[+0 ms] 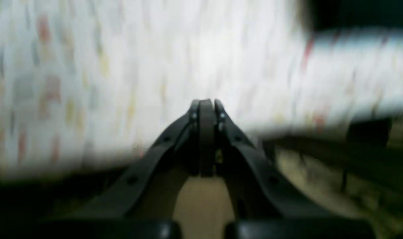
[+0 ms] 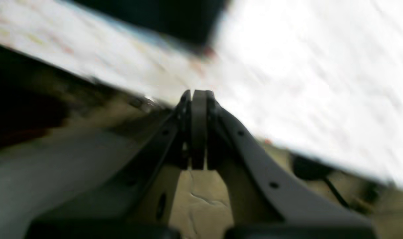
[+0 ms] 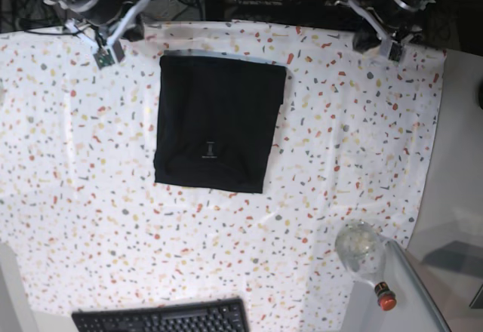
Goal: Layout the t-shirt on the table in an organized manner, then fold the t-shirt properly
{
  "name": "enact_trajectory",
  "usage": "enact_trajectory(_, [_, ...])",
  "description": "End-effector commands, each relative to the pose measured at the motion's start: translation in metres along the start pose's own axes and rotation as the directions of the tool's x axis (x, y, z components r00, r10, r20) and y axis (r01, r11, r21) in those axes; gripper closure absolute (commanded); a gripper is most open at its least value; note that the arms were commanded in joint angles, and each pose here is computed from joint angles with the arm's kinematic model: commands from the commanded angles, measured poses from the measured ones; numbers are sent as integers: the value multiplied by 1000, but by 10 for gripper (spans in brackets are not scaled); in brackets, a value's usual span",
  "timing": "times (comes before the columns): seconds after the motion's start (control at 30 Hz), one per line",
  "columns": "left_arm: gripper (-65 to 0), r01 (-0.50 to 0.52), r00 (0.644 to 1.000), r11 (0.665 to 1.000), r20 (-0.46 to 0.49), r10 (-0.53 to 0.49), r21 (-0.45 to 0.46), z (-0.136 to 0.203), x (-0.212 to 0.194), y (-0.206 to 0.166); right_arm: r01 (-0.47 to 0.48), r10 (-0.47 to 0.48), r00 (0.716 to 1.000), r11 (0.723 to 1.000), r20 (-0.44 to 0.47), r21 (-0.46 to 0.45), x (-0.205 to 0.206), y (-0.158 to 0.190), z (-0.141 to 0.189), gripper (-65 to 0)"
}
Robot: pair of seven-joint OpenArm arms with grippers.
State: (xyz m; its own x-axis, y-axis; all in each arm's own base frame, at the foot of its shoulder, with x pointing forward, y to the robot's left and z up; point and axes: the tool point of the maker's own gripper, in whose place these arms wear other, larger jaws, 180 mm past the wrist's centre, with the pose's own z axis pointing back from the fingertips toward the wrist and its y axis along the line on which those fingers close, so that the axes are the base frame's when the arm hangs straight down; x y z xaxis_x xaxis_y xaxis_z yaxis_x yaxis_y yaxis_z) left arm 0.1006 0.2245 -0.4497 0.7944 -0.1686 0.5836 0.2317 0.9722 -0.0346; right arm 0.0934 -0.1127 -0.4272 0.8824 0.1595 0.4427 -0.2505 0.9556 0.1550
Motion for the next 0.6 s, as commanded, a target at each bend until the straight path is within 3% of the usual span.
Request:
enact_trajectory(0.0, [0,2,1000,1000,24,-1,-7,6,2,-1,-7,7,1000,1000,-7,5,-7,-1,8,0])
enact_trajectory(0.17, [0,-46,991,999,-130,42,-29,26,-62,-12,12,-14,980,1000,-200,-12,-85,-5,35,0])
enact_trajectory(0.3, [0,-146,958,988,-254,129,-47,27,-118,-25,52,-58,922,998,-382,-28,-161,-3,37,0])
enact_trajectory(0.43, [0,-259,935,957,-281,215,-130,18,-166,-63,38,-53,892,998,-450,-43,-221,-11,11,0])
enact_trajectory(0.57, [0,-343,910,913,-319,265,-219,12,-204,-105,-36,59,874,998,-482,56,-262,-3,-15,0])
